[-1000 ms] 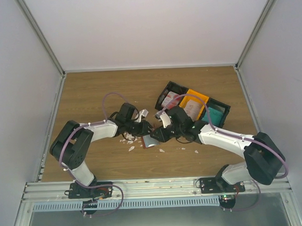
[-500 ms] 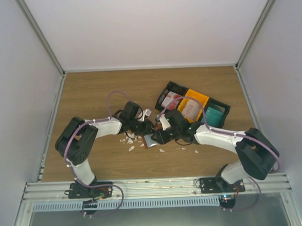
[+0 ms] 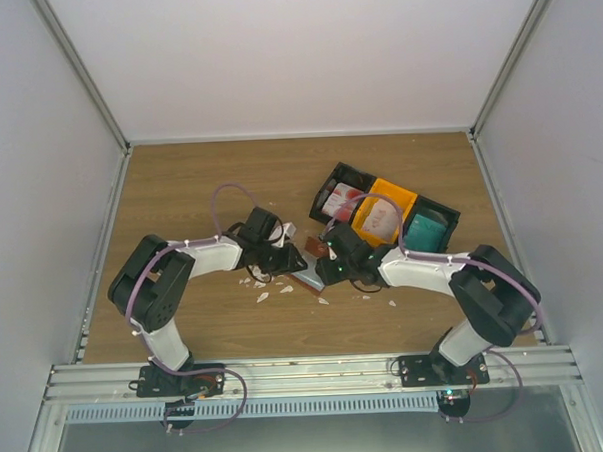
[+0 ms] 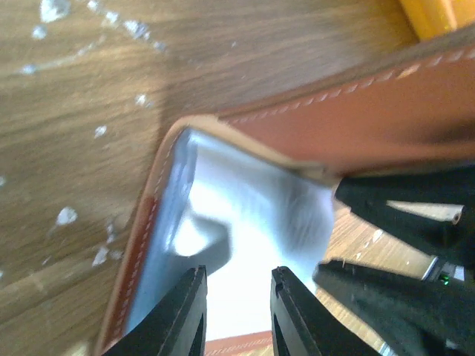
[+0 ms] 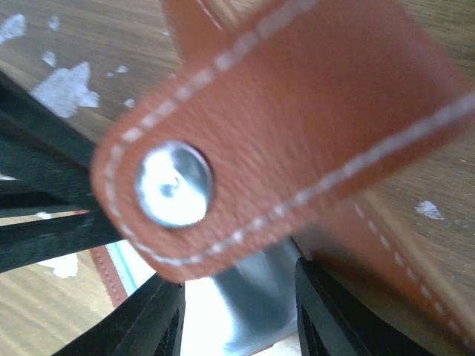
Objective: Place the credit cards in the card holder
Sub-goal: Open the card holder at the center of the board.
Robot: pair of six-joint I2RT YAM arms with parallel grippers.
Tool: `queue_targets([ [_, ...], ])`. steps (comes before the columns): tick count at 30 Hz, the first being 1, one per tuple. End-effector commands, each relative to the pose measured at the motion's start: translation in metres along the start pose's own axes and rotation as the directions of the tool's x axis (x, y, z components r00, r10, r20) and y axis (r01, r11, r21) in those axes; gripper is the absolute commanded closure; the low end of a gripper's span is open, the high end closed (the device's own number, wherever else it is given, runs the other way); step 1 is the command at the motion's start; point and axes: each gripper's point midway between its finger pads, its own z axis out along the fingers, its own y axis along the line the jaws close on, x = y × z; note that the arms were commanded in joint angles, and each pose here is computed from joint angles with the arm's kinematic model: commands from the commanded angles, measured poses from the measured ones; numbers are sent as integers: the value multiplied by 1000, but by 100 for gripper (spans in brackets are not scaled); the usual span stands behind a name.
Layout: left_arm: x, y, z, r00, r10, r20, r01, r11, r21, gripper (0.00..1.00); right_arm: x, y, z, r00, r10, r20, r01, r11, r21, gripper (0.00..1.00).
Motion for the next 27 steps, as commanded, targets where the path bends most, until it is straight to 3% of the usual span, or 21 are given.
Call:
queue_targets([
  [1, 4, 7, -9, 999, 34, 28, -33, 999, -38, 72, -3, -12, 8, 1000, -19, 3, 19, 997, 80, 56],
  [7, 11, 18, -11, 999, 29, 24, -27, 998, -64, 72, -8, -16, 10, 999, -48, 3, 48, 992, 119, 49],
  [16, 11, 17, -15, 999, 42, 32, -40, 997, -59, 73, -48, 19, -11, 993, -72, 94, 75, 997, -30, 48],
  [27, 17, 23, -10, 999, 29, 15, -28, 997, -66, 73, -66, -27, 14, 991, -98, 89, 81, 981, 174, 48],
])
